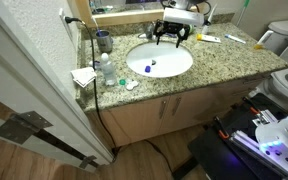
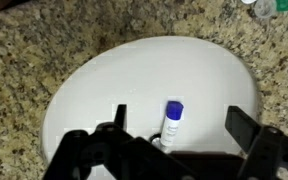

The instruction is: Remove the blue-lidded bottle from the sink and place it on the counter top

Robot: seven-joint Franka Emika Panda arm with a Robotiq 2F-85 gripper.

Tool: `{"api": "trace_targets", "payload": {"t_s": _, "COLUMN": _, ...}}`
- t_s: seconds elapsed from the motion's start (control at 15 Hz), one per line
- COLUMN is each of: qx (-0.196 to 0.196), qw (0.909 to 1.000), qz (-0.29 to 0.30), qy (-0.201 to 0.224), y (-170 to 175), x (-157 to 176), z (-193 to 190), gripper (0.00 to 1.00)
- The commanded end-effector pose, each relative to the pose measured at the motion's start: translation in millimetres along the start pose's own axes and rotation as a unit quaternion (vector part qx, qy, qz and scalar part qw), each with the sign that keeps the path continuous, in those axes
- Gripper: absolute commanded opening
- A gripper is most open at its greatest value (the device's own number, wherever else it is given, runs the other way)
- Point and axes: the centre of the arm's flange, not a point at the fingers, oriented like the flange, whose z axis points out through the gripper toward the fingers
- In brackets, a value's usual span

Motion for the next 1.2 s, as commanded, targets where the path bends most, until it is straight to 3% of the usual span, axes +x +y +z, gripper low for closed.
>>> {"api": "trace_targets", "payload": {"t_s": 0.0, "qx": 0.0, "qw": 0.9999, "qz": 0.01, "qy": 0.0, "y": -0.7, "x": 2.6, "z": 10.5, "gripper": 1.0}}
{"api": "trace_targets", "payload": {"t_s": 0.27, "qx": -0.015, "qw": 0.9994, "qz": 0.029, "qy": -0.004, "y": -2.3, "x": 12.8, "z": 31.8, "gripper": 1.0}}
{"api": "trace_targets", "payload": {"t_s": 0.73, "qx": -0.038, "qw": 0.9975, "qz": 0.032, "qy": 0.05, "y": -6.7, "x": 27.4, "z": 106.6, "gripper": 1.0}}
{"api": "trace_targets", "payload": {"t_s": 0.93, "qx": 0.014, "qw": 0.9982, "qz": 0.043, "qy": 0.04, "y": 19.4, "x": 22.2, "z": 90.4, "gripper": 1.0}}
{"api": "trace_targets", "payload": {"t_s": 1.0, "qx": -0.014, "qw": 0.9981, "qz": 0.044, "qy": 0.041, "y": 1.6, "x": 25.4, "z": 104.7, "gripper": 1.0}}
{"api": "trace_targets", "payload": {"t_s": 1.13, "qx": -0.01, "qw": 0.9981, "qz": 0.045, "qy": 0.042, "y": 2.4, "x": 26.8, "z": 103.3, "gripper": 1.0}}
